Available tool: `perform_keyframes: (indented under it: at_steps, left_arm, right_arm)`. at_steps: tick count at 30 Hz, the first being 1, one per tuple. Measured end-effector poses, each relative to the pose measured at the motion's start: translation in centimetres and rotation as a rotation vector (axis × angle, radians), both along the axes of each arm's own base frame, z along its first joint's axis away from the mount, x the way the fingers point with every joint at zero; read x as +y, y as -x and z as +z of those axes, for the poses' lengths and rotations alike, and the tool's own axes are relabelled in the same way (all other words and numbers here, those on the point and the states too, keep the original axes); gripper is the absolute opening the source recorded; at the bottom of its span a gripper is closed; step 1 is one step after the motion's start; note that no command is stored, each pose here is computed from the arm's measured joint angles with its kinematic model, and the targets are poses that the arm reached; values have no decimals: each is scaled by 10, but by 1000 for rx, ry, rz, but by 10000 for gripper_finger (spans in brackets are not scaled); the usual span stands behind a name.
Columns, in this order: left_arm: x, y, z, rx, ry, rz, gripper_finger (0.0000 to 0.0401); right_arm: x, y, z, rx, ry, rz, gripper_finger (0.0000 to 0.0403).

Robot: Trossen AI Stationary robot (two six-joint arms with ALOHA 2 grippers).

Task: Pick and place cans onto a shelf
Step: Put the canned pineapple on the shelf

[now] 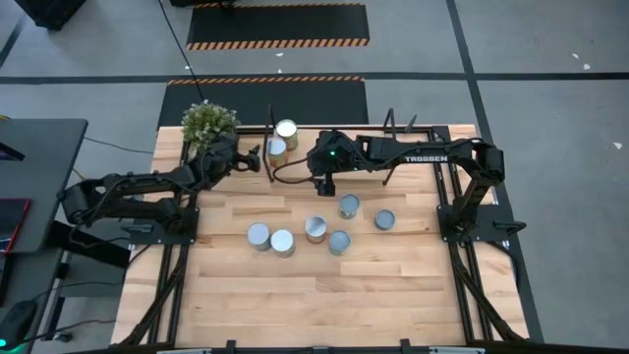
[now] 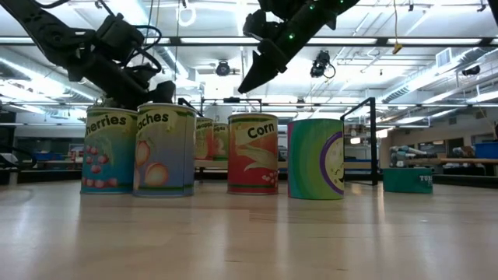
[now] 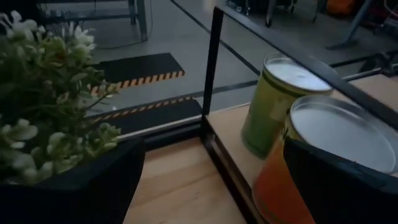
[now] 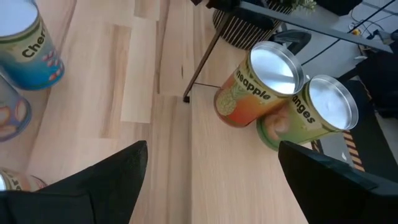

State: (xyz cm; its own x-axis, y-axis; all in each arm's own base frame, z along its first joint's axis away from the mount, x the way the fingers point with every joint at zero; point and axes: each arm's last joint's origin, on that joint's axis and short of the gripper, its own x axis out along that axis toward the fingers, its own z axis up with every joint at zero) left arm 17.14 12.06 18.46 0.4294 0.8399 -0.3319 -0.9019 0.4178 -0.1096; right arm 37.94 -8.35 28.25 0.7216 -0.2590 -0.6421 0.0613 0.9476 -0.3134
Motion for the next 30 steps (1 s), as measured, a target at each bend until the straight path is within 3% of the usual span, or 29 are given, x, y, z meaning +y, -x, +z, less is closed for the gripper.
perform_keyframes:
  at_steps: [17, 30]
  left_arm:
    - [8, -16, -19, -15, 53, -100, 389]
    - [0, -15, -10, 54, -18, -160, 389]
  right_arm:
    - [2, 0, 0, 3, -4, 10, 370]
    - [2, 2, -2, 29, -15, 3, 370]
